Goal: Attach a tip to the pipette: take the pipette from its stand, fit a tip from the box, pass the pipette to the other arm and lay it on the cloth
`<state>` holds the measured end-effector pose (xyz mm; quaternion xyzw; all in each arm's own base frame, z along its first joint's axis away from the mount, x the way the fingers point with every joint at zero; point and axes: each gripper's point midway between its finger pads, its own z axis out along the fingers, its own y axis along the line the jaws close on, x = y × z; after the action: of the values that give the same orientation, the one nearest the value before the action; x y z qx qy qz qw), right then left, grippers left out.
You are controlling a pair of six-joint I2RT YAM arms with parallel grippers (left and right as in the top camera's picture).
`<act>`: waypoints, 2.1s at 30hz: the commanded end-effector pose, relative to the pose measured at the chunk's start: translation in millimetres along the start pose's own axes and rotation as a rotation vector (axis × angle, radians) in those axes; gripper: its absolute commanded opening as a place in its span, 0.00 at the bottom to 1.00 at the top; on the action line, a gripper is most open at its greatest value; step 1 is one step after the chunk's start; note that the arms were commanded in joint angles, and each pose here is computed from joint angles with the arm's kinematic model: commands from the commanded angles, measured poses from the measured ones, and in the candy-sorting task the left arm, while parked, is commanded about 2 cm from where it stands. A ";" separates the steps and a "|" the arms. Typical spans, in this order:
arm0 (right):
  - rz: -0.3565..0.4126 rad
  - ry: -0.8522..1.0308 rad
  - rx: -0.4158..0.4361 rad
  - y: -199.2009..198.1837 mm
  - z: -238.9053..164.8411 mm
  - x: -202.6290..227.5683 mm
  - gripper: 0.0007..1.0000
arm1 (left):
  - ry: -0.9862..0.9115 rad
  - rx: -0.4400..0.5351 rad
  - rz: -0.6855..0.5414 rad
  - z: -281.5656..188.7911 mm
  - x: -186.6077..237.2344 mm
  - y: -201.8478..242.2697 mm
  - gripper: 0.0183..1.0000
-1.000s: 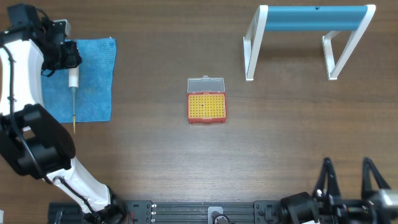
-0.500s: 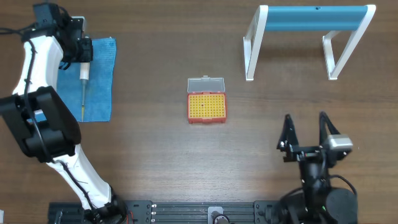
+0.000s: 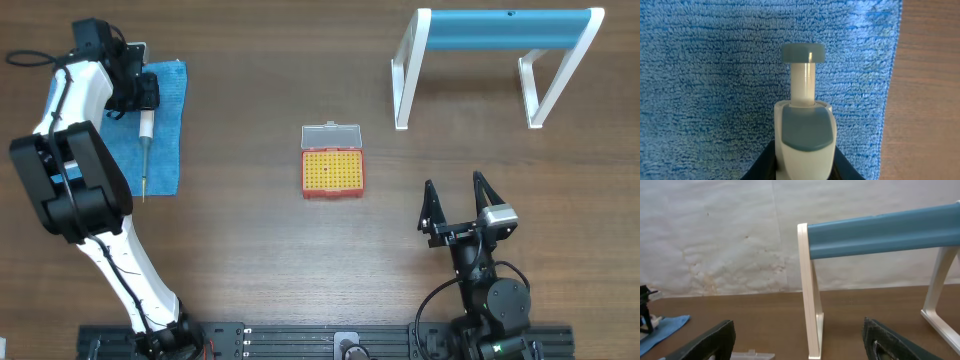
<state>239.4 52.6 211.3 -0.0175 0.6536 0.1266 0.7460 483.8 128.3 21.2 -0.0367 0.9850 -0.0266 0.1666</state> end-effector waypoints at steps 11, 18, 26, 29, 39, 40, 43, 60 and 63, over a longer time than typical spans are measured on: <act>-0.013 0.096 -0.021 2.9 -1.1 24.0 0.84 | 0.038 0.004 -0.028 23.1 7.0 2.9 0.62; -0.013 0.108 -0.020 2.5 -1.4 27.0 0.84 | 0.007 0.005 -0.028 -12.2 -18.5 1.9 1.00; -0.020 0.237 -0.003 -2.0 -6.6 58.2 0.84 | -0.316 -0.049 0.062 -196.2 -119.6 -19.7 1.00; -0.021 0.237 -0.003 -2.0 -6.6 58.2 0.84 | -0.508 -0.069 0.112 -295.3 -133.7 -45.7 1.00; -0.020 0.237 -0.003 -2.0 -6.6 58.2 0.83 | -0.833 -0.281 0.070 -504.9 28.8 -61.7 1.00; -0.020 0.237 -0.003 -2.0 -6.6 58.2 0.84 | -0.855 -0.280 0.076 -507.8 48.1 -67.5 1.00; -0.020 0.237 -0.003 -2.0 -6.6 58.2 0.84 | -0.874 -0.252 0.107 -496.1 109.2 -87.4 1.00; -0.021 0.237 -0.003 -2.0 -6.6 58.2 0.84 | -0.865 -0.126 0.201 -451.6 270.9 -124.6 1.00; -0.021 0.237 -0.003 -2.0 -6.6 58.2 0.84 | -1.168 -0.108 0.256 -463.4 228.5 -133.6 1.00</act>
<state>240.8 56.5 155.7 -0.0325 0.7346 0.1154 0.6679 102.0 6.9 392.6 0.0320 0.7792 0.0868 0.6199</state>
